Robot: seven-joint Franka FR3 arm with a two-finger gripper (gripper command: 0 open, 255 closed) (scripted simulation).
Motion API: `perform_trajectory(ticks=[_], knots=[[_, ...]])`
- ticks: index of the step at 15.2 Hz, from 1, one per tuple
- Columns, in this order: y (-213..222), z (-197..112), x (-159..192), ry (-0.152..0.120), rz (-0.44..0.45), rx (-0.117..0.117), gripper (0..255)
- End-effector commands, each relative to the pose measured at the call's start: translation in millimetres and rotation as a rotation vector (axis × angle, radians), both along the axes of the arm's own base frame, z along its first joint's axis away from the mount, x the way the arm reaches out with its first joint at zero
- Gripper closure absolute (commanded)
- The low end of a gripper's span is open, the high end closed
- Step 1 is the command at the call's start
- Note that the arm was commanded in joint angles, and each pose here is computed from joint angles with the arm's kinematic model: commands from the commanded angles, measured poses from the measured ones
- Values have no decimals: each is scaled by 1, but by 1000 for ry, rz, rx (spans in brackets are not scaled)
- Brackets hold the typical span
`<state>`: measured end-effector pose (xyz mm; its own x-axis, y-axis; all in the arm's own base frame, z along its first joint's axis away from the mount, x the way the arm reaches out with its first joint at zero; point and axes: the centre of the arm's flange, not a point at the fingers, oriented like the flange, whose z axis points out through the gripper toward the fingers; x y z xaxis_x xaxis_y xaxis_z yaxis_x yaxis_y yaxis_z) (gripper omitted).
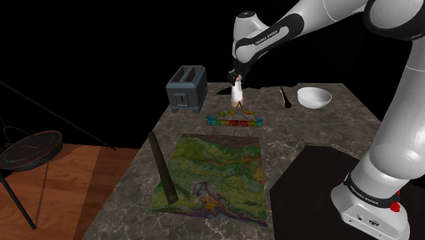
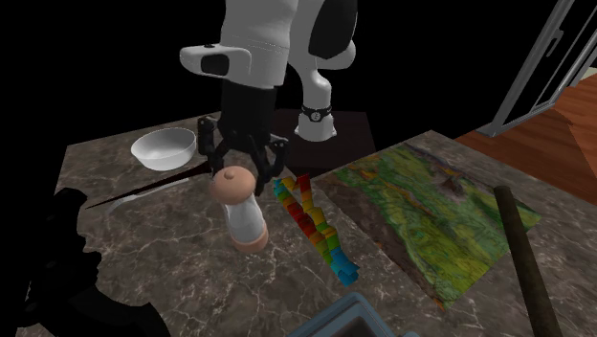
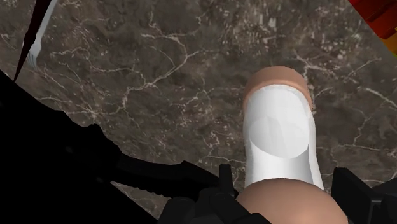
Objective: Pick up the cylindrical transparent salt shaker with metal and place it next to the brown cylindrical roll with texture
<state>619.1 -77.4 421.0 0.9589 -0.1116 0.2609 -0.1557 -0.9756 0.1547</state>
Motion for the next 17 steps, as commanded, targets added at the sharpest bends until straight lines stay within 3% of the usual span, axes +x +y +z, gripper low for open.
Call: perform_trajectory(ticks=[1, 17], knots=[[-1, 11, 0, 0, 0, 0, 255], [-1, 95, 0, 0, 0, 0, 255]])
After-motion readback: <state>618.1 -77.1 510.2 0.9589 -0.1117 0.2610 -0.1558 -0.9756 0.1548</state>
